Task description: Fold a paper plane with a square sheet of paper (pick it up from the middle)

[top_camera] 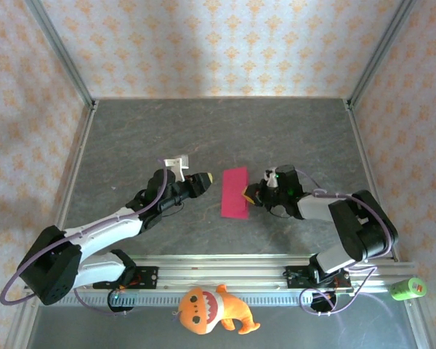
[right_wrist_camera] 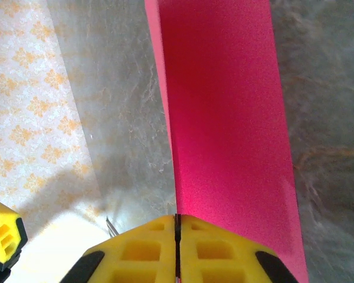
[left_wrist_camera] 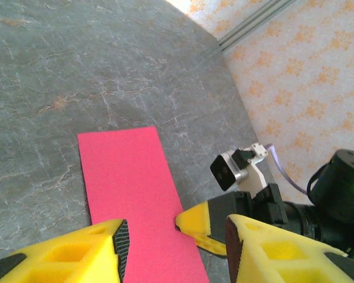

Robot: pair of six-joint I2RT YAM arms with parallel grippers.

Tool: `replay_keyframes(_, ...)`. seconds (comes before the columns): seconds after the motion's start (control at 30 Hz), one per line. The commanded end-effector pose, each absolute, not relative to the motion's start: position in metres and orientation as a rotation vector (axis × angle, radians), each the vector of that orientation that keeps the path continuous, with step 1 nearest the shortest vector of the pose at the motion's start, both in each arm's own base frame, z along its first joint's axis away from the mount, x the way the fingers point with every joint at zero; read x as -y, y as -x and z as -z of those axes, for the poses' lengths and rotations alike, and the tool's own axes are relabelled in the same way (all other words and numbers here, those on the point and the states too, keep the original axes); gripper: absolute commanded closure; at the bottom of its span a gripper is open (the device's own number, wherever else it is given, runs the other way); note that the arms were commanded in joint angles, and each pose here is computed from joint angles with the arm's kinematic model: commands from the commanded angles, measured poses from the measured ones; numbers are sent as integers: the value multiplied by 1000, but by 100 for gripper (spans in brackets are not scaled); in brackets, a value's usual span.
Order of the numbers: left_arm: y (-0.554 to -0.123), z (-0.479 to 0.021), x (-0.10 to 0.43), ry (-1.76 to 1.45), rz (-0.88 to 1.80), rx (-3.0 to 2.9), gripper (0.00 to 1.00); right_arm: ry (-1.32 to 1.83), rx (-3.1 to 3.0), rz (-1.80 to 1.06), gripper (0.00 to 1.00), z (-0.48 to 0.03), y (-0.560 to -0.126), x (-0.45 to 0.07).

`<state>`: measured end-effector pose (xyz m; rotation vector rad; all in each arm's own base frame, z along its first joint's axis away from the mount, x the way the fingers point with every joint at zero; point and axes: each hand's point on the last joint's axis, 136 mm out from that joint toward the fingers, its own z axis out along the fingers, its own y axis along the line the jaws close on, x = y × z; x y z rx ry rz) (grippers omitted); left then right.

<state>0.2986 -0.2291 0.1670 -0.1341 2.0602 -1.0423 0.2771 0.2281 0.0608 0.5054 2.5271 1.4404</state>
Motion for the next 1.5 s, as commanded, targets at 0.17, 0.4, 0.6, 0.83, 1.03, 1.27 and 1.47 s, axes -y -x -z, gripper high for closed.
replay_keyframes(0.17, -295, -163, 234, 32, 1012, -2087, 51, -454, -2563, -1447, 86, -57, -281, -235)
replay_keyframes(0.4, -293, -149, 243, -18, 1032, -2138, 51, -415, -2564, -1459, 82, -60, -288, -239)
replay_keyframes(0.6, -294, -147, 252, -82, 1032, -2171, 51, -405, -2582, -1428, 80, -55, -297, -234)
replay_keyframes(0.83, -295, -142, 254, -103, 1025, -2183, 51, -386, -2612, -1417, 94, -48, -301, -231)
replay_keyframes(1.03, -295, -140, 252, -119, 1003, -2178, 51, -389, -2608, -1414, 99, -49, -303, -228)
replay_keyframes(1.27, -282, -122, 251, -298, 742, -2216, 48, -396, -2591, -1433, 100, -53, -302, -228)
replay_keyframes(1.47, -260, -113, 264, -521, 506, -2205, 41, -407, -2570, -1470, 99, -59, -303, -231)
